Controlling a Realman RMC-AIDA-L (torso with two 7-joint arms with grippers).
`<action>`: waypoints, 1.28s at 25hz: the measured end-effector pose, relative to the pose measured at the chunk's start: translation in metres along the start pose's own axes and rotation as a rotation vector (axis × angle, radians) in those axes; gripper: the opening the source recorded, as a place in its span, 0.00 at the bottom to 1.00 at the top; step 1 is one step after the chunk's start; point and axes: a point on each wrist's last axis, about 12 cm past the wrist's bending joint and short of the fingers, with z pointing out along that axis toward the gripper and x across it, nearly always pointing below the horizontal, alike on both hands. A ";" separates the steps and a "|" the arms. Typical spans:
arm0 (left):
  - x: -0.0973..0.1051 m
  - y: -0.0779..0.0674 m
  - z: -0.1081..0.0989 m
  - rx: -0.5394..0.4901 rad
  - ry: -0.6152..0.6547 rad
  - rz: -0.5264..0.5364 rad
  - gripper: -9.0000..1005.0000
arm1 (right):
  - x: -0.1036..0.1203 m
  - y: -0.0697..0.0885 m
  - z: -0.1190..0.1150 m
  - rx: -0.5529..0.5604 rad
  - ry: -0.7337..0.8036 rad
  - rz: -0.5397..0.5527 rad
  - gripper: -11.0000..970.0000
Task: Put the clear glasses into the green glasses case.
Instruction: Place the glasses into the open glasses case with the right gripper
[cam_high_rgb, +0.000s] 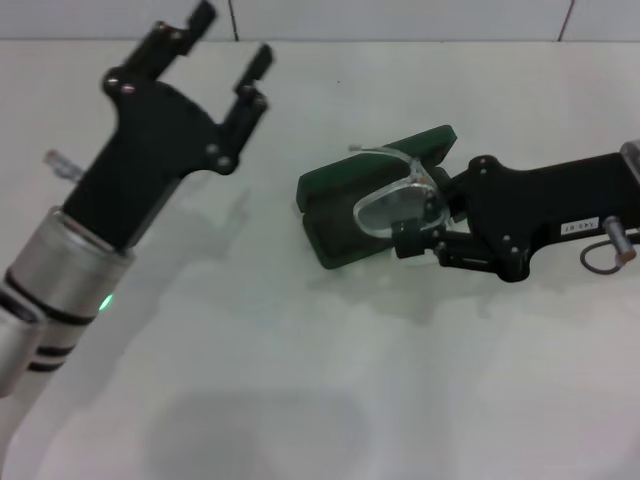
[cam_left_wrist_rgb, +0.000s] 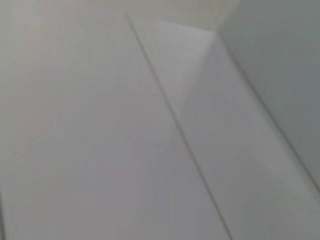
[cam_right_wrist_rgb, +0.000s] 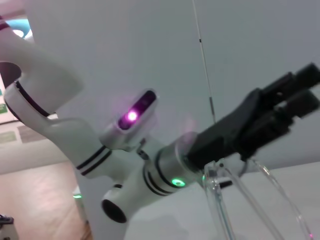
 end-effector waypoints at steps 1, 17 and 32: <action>-0.001 0.001 -0.004 -0.016 -0.003 0.001 0.52 | 0.000 -0.001 0.000 0.004 0.002 -0.004 0.13; -0.001 0.040 -0.042 -0.318 0.028 -0.247 0.52 | -0.033 -0.027 0.023 0.183 0.500 -0.149 0.13; 0.003 0.053 -0.058 -0.404 0.068 -0.334 0.52 | -0.007 -0.036 0.078 0.306 0.740 -0.338 0.13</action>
